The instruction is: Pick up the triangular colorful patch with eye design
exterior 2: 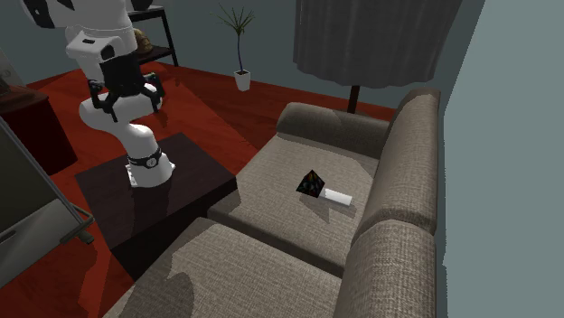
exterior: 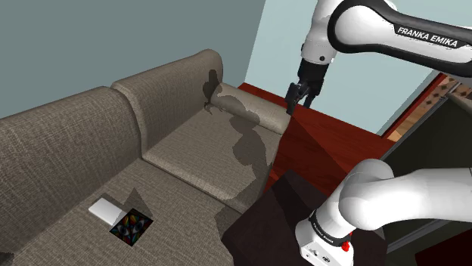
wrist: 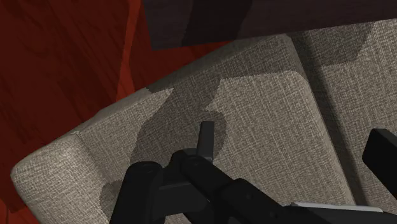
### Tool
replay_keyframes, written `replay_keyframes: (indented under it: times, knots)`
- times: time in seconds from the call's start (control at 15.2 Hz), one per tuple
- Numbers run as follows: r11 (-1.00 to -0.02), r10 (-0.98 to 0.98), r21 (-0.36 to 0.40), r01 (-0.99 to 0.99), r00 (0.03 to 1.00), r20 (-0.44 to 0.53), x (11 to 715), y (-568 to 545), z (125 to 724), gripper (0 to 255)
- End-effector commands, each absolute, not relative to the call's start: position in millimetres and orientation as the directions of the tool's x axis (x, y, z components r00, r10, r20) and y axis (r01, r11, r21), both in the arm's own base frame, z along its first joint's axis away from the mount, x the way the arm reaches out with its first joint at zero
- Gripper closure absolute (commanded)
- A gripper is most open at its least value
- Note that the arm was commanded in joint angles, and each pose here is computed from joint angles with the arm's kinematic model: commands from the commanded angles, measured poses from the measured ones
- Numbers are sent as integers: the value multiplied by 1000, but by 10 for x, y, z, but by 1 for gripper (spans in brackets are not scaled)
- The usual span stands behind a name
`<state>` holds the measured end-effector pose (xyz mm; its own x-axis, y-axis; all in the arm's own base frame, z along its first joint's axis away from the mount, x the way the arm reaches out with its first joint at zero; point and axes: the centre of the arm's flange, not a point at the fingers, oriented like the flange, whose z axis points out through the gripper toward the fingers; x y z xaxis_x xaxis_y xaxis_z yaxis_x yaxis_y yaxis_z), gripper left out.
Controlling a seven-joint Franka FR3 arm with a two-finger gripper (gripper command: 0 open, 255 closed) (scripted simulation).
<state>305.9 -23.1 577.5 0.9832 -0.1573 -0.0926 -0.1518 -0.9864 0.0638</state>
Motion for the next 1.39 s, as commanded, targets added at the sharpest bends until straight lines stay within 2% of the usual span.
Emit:
replay_keyframes:
  times: [0.0,1.32]
  knots:
    - [-986,-157,64,-152,983,-93,3059,-231,5775,0]
    - [-1000,-3,-26,1,986,166,3405,1517,4059,0]
